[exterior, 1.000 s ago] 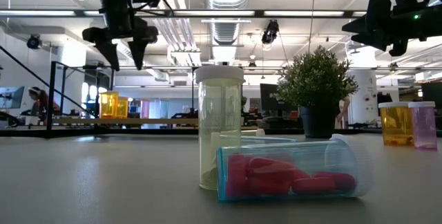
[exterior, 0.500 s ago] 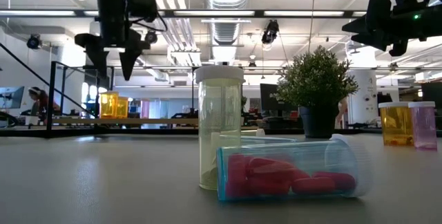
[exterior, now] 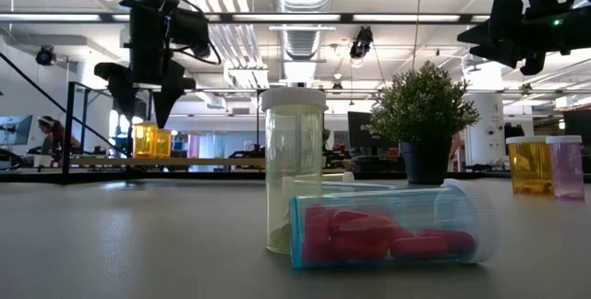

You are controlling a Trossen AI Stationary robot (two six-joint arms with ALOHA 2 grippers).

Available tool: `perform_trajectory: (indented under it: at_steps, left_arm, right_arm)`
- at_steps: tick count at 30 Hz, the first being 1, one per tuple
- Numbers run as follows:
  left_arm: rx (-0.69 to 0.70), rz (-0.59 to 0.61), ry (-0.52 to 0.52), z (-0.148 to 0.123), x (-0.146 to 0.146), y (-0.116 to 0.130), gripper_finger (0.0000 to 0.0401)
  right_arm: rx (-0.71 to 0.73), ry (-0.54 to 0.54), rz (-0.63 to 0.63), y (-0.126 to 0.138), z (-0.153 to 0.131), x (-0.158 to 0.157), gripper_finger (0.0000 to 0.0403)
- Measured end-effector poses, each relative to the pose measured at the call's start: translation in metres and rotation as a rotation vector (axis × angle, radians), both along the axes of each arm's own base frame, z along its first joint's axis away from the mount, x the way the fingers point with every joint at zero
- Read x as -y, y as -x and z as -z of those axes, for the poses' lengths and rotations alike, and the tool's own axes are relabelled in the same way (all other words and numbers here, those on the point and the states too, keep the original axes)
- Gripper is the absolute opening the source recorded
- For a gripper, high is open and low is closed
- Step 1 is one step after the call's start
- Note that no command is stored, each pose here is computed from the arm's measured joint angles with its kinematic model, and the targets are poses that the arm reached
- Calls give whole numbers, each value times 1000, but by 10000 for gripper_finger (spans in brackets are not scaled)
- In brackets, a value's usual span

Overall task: Pick and place medicine bottles onto shelf by color
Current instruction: Put the left large orange pill bottle on the shelf aligned with the other large orange pill bottle

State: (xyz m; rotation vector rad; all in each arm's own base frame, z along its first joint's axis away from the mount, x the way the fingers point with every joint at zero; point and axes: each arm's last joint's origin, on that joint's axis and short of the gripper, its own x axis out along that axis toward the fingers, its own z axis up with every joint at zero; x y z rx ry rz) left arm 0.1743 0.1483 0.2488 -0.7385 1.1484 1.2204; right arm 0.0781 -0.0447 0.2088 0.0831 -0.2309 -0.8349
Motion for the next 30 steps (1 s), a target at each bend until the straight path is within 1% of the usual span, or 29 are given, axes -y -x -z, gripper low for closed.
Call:
perform_trajectory:
  at_steps: [3,10,13,21,30]
  left_arm:
    - [-3,-4,2,8,0,2,336]
    - [-16,-5,3,15,0,3,329]
    - [-7,15,-12,19,-1,2,311]
    - [6,17,-24,22,-1,1,255]
    - [2,9,-38,21,-3,2,214]
  right_arm:
    - [0,0,0,0,0,0,249]
    - [0,0,1,0,0,0,249]
    - [0,0,0,0,0,0,249]
    - [0,0,0,0,0,0,249]
    - [0,0,0,0,0,0,249]
